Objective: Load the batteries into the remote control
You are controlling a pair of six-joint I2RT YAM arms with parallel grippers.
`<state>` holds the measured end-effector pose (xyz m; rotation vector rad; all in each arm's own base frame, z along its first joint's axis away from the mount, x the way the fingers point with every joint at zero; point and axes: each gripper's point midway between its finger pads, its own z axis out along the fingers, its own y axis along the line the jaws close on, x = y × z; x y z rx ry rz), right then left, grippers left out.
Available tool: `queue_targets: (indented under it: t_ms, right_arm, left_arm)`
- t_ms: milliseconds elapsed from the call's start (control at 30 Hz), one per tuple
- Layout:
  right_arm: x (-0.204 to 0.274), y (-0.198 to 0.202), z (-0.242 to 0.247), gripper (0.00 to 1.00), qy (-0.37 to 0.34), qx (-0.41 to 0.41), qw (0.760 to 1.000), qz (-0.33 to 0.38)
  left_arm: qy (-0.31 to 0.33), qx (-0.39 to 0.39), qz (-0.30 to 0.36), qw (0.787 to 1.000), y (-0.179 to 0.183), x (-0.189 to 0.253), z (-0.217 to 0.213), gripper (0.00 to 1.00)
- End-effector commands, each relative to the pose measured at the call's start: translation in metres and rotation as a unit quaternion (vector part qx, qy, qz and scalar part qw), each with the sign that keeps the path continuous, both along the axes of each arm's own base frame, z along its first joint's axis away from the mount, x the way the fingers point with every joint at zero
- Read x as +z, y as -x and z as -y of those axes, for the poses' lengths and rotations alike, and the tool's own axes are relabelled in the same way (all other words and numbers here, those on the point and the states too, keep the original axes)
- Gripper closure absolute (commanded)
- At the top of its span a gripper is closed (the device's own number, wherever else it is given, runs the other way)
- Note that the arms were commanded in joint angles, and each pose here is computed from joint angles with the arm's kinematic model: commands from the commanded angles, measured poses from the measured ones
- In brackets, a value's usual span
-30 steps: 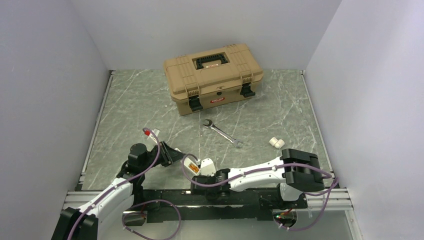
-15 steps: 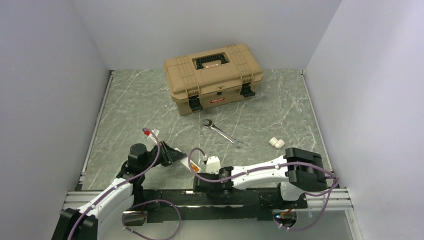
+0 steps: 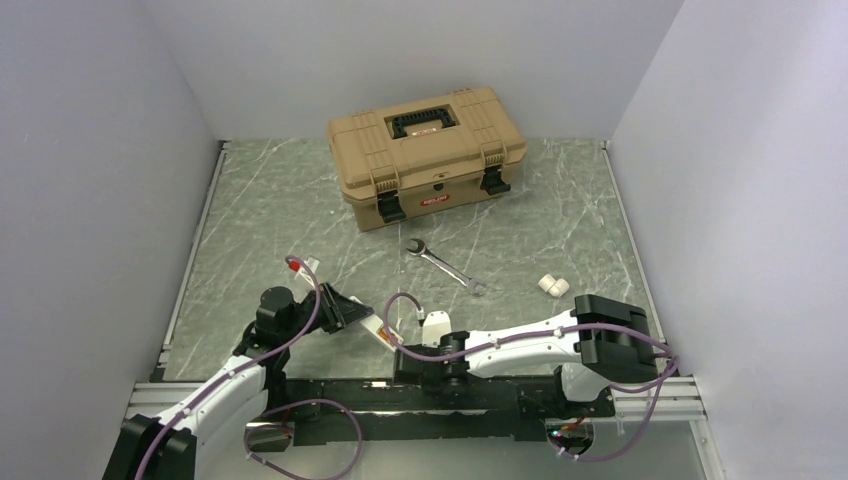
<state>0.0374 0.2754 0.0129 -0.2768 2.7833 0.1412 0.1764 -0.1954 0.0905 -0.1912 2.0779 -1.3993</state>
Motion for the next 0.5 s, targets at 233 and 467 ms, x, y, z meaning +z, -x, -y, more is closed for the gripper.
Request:
queue_targets:
  t_ms: [233,467]
  right_arm:
    - [-0.008,-0.021,0.051,0.59,0.085,-0.057,0.993,0.05]
    - [-0.011,-0.024,0.054,0.57,0.066,-0.085,0.993,0.046]
  left_arm:
    - [-0.007,-0.003,-0.008,1.0,0.011,-0.021,-0.003,0.98]
    - [-0.005,-0.005,-0.008,1.0,0.011,-0.021,-0.003,0.98]
